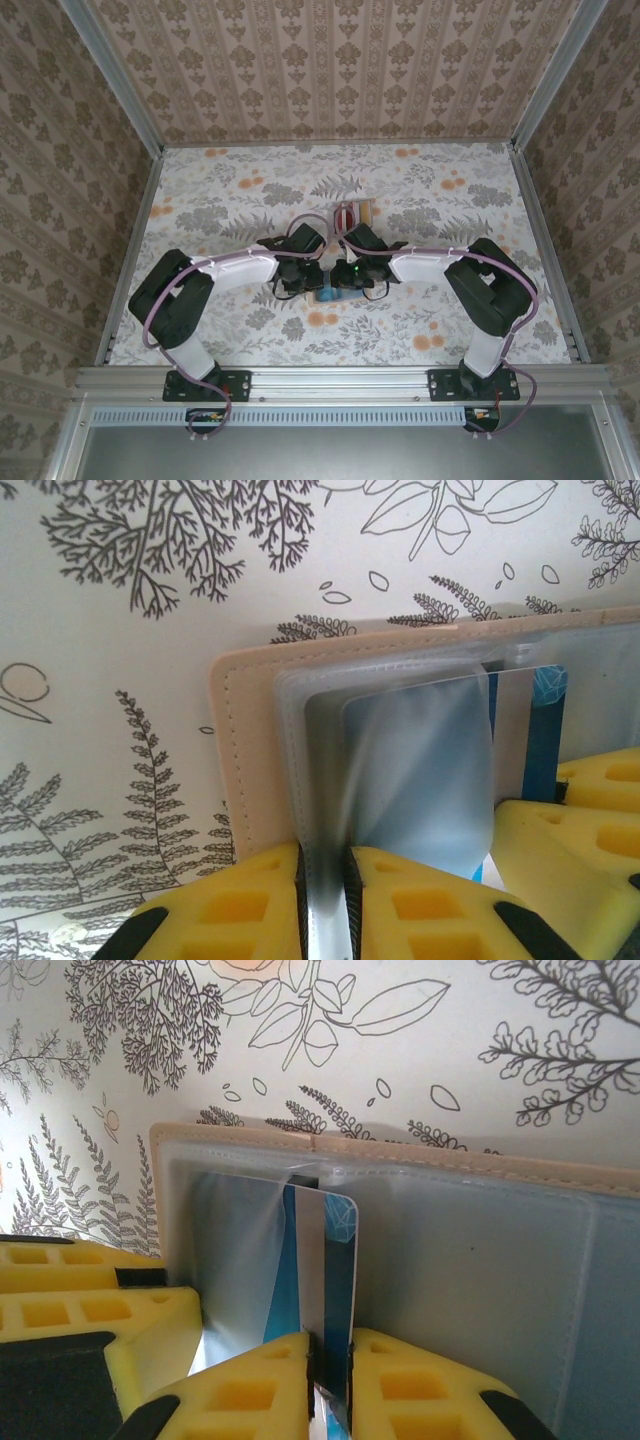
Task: Put the credit cards into the card holder
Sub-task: Insert the credit card into the card slot.
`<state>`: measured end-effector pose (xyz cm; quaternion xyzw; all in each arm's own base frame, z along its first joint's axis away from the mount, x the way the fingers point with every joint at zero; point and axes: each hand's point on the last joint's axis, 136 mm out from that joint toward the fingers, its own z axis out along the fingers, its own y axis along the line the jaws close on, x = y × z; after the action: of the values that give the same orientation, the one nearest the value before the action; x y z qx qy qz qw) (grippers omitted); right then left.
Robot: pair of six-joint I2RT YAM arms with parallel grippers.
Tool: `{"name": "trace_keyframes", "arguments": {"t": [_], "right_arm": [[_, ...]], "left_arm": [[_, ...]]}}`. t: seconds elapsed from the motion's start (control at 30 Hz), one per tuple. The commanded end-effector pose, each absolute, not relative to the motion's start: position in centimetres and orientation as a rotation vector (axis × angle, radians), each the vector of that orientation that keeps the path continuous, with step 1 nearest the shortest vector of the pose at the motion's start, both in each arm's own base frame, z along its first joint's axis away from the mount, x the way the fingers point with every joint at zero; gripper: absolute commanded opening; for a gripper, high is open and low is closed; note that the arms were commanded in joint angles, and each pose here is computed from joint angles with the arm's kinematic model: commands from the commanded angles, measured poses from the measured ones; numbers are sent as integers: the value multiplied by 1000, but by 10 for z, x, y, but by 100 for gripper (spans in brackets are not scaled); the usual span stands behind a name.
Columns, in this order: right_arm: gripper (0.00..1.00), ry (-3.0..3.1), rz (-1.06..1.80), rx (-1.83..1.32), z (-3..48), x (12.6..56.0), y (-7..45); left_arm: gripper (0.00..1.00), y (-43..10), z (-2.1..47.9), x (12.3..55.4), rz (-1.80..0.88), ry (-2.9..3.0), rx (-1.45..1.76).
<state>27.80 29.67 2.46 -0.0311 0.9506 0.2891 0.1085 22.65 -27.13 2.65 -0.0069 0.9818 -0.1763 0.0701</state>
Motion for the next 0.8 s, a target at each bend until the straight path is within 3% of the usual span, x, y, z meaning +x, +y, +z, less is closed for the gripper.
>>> {"name": "trace_keyframes", "arguments": {"t": [0.0, 0.2, 0.63, 0.77], "right_arm": [[18, 2816, 835, -147, 23, 262, 301], [30, 2798, 803, -185, 38, 260, 300], [36, 2725, 685, -222, 79, 264, 280], [33, 2717, 605, -230, 82, 264, 267]], "left_arm": [[19, -290, 34, 214, -632, 2941, 1], [19, -287, 34, 214, -628, 2931, -31], [18, -270, 33, 208, -594, 2916, -79], [18, -271, 37, 210, -605, 2907, -80]]}}
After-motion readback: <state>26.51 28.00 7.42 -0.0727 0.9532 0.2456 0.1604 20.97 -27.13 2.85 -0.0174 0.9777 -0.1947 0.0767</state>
